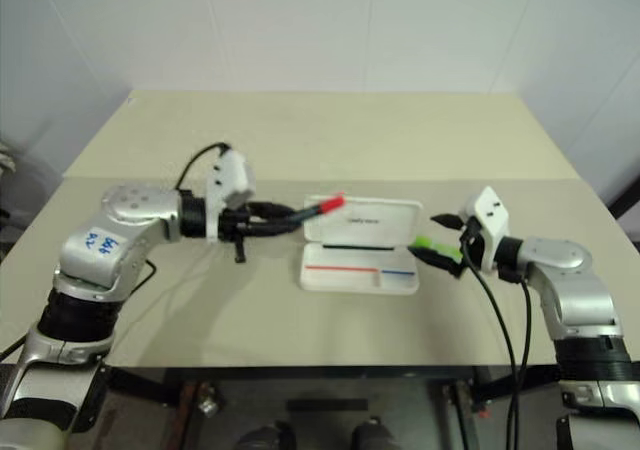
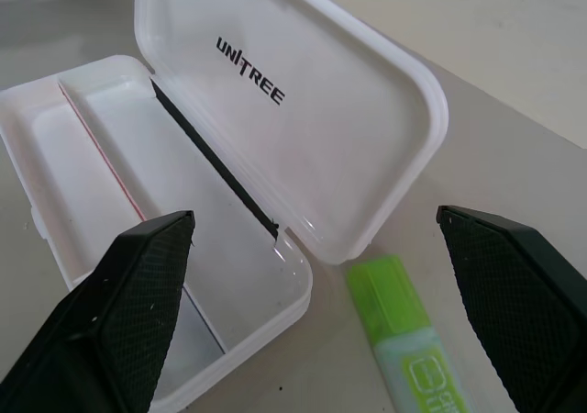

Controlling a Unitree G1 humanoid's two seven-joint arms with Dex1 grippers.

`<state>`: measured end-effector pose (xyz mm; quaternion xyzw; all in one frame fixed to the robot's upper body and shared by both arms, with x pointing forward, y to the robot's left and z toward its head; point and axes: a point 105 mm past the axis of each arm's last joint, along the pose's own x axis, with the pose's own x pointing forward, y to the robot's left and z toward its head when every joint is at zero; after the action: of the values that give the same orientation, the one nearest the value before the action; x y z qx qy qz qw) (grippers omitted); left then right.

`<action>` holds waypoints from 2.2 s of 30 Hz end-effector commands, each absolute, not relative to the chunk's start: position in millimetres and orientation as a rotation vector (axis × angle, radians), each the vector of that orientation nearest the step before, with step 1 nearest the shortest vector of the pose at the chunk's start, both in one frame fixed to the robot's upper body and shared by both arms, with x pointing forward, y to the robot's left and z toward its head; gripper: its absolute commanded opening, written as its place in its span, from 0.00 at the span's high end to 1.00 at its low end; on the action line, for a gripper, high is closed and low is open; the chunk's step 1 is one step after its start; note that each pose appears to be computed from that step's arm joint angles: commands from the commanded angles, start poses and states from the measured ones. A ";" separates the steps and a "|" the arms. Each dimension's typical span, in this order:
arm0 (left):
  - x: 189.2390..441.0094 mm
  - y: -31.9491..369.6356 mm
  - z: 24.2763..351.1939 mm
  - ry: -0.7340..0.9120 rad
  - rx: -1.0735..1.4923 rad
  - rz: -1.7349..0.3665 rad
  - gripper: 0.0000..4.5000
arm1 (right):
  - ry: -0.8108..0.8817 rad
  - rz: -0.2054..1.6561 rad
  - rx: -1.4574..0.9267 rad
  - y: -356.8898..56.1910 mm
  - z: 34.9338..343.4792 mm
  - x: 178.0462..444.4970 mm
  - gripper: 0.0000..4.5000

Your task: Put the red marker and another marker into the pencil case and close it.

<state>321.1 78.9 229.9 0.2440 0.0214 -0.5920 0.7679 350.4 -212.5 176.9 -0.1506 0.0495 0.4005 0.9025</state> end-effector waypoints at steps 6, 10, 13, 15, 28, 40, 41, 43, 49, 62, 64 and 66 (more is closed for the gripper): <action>325.1 45.8 216.6 0.058 0.656 -1.465 0.87 | 0.057 0.813 -0.345 -226.0 192.1 333.7 0.00; 336.6 35.1 209.3 0.082 0.680 -1.461 0.87 | 0.048 0.875 -0.341 -223.3 193.8 316.5 0.00; 352.4 25.4 202.8 0.096 0.701 -1.420 0.87 | 0.026 0.917 -0.330 -219.8 196.5 303.5 0.00; 358.3 22.0 200.6 0.099 0.709 -1.406 0.87 | 0.019 0.929 -0.324 -218.4 197.3 299.3 0.00; 370.4 6.6 183.6 0.134 0.809 -1.406 0.87 | -0.089 1.019 -0.178 -204.2 219.9 271.6 0.00; 375.9 -0.2 177.5 0.161 0.863 -1.387 0.87 | -0.103 0.972 -0.172 -211.5 218.5 271.1 0.00; 377.7 -0.4 177.6 0.162 0.864 -1.378 0.87 | -0.102 0.965 -0.171 -211.7 217.3 271.6 0.00; 379.7 -0.8 178.1 0.161 0.864 -1.371 0.87 | -0.100 0.955 -0.169 -212.1 215.7 272.2 0.00; 381.0 -4.2 180.7 0.144 0.860 -1.373 0.87 | -0.088 0.941 -0.171 -213.8 210.9 271.8 0.00; 377.9 -3.7 181.4 0.138 0.855 -1.393 0.00 | -0.076 0.945 -0.192 -215.3 210.9 273.3 0.00; 375.7 -2.2 183.1 0.134 0.852 -1.403 0.00 | -0.072 0.948 -0.195 -215.2 210.3 273.6 0.00; 373.9 -0.3 186.8 0.122 0.845 -1.409 0.00 | -0.064 0.949 -0.201 -215.7 209.1 273.9 0.00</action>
<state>376.6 2.6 167.5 0.3726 0.0869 -0.6254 0.6801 274.7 -214.3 200.8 -0.0808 -0.0194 0.4550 0.8866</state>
